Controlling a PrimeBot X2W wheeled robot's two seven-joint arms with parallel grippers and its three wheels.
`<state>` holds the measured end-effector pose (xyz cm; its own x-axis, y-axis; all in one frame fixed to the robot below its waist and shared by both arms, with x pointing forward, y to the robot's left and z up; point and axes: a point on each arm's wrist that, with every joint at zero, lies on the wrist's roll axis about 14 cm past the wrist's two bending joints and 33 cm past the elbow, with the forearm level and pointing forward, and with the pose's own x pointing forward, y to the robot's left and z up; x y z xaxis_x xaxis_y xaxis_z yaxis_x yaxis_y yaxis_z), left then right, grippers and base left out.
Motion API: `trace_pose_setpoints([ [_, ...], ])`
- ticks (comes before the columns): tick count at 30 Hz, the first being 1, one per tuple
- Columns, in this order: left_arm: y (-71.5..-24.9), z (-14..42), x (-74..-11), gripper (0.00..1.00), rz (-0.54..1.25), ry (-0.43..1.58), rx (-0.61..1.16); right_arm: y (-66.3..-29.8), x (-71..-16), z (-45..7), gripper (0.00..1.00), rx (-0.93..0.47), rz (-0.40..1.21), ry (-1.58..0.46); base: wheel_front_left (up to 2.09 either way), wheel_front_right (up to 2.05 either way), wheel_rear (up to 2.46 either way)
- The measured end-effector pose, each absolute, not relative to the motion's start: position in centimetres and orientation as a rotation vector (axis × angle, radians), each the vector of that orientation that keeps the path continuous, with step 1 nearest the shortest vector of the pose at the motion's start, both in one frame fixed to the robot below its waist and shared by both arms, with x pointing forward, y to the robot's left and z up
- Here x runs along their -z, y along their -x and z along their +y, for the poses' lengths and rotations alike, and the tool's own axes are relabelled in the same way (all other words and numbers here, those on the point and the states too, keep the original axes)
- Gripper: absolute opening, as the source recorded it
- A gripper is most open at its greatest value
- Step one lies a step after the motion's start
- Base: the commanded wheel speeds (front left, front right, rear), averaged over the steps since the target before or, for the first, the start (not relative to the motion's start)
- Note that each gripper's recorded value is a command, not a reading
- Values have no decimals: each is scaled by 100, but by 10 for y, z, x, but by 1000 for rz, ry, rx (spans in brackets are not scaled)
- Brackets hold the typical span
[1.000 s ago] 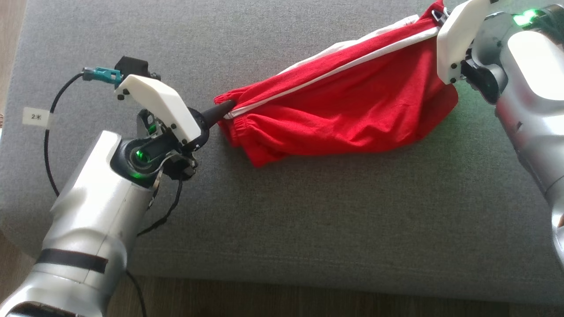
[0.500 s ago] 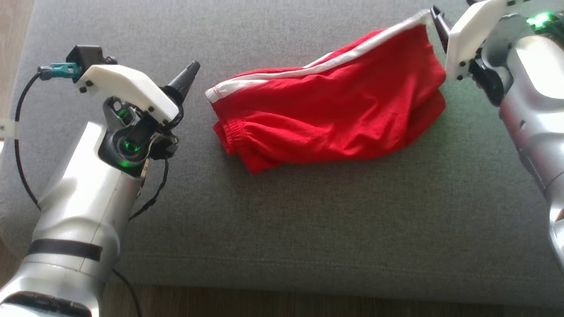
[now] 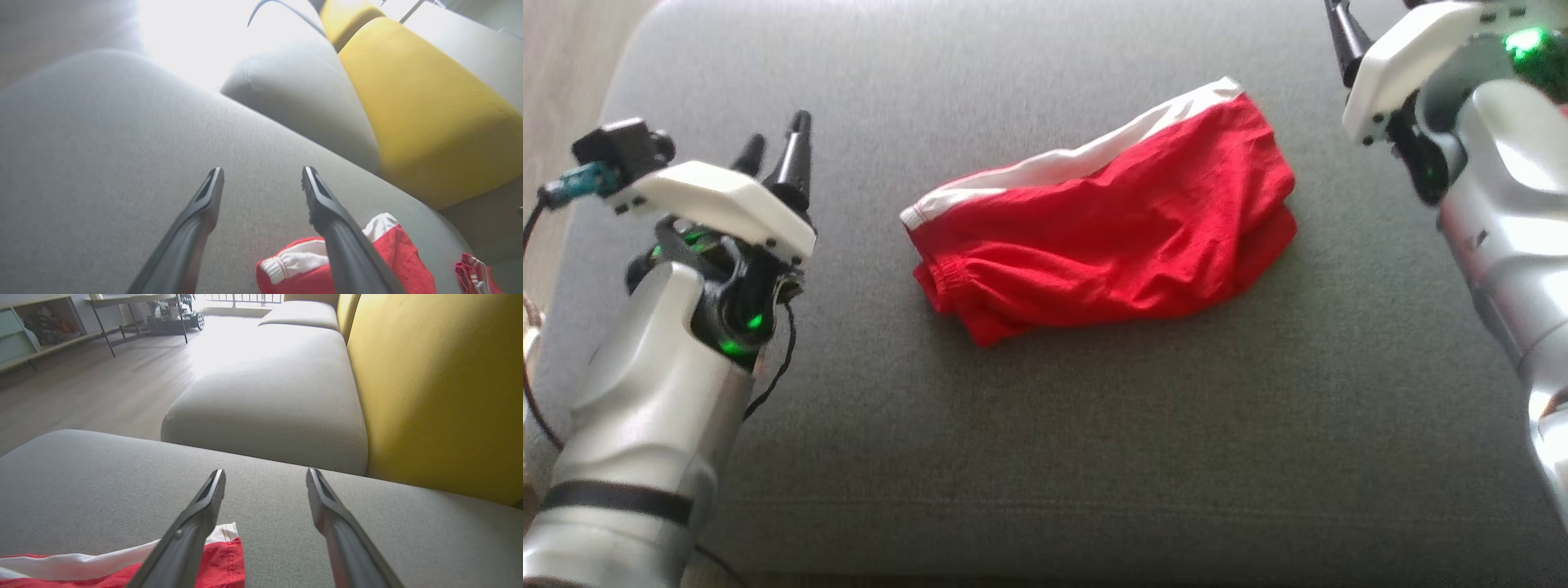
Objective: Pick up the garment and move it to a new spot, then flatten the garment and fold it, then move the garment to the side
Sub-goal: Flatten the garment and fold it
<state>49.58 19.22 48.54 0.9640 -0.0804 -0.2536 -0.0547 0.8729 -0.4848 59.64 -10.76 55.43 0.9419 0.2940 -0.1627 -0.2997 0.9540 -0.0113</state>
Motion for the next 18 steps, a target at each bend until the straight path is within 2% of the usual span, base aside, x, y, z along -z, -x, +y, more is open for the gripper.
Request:
trace_pose_setpoints([
  [6, -477, 194, -533, 100, 21, 379, 28, -573, -575, -126, 100, -277, 61, 30, 0, 0, 0],
  [14, -432, 188, -561, 100, -126, 278, -1, -545, -611, -154, 100, -252, -97, 27, 0, 0, 0],
  [18, -410, 177, -565, 100, -178, 238, -2, -519, -592, -175, 100, -201, -131, -1, 0, 0, 0],
])
